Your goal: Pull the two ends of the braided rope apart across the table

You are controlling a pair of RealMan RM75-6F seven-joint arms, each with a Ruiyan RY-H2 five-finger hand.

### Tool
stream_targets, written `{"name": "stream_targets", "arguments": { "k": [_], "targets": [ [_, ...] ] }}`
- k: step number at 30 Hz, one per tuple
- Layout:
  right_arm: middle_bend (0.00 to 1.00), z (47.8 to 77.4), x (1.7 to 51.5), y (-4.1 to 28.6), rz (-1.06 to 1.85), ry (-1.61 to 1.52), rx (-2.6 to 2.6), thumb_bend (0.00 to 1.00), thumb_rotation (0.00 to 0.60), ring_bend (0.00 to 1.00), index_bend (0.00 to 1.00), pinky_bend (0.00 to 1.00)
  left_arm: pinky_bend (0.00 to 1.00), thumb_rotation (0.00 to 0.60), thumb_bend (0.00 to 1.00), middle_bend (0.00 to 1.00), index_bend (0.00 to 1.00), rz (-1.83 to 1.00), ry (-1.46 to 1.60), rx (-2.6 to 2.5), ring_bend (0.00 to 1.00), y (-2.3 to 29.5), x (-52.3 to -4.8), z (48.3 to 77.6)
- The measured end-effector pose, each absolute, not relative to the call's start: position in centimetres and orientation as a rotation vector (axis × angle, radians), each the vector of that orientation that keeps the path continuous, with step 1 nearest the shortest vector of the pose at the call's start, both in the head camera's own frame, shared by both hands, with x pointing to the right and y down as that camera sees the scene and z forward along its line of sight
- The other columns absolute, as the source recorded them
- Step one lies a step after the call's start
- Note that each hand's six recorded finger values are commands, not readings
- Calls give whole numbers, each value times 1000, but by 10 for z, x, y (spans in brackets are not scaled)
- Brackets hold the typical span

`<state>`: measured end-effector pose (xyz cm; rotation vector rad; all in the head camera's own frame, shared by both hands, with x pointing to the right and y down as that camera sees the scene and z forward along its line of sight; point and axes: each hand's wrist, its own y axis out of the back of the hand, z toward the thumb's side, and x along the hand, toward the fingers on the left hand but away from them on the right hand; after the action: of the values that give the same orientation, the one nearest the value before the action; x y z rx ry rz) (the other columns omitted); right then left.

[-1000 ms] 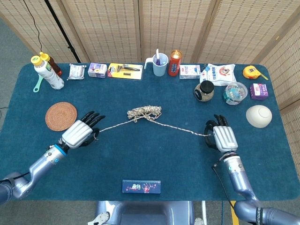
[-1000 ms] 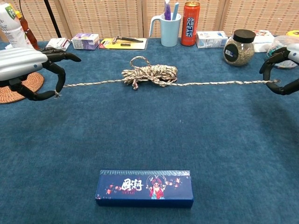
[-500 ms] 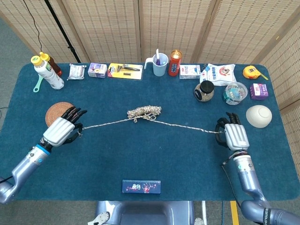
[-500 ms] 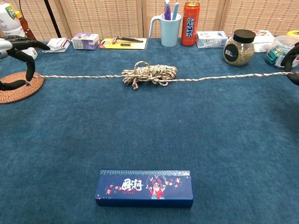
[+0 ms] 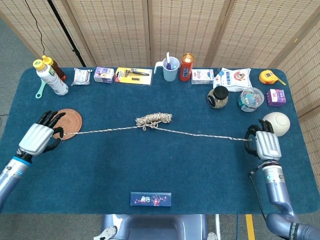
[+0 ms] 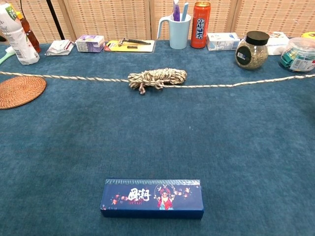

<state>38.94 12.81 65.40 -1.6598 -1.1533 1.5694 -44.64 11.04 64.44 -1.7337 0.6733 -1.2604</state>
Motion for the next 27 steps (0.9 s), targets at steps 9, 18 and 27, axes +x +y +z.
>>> {"name": "stream_targets", "arguments": {
  "k": [9,18,27],
  "targets": [
    [312,649,410,129,1605,-1177,-1615,536,600,85,662,0,0,600,538,95,612,-1375,716,-1653,0,121,-496,626],
    [312,645,409,130,1586,-1187,-1628,536,600,85,662,0,0,600,538,95,612,-1363,756,-1646,0,119,-498,619],
    [310,640,373,125,1482,-1179,-1733,535,600,85,656,0,0,600,539,95,612,-1204,715,-1730,0,103,-437,624]
  ]
}}
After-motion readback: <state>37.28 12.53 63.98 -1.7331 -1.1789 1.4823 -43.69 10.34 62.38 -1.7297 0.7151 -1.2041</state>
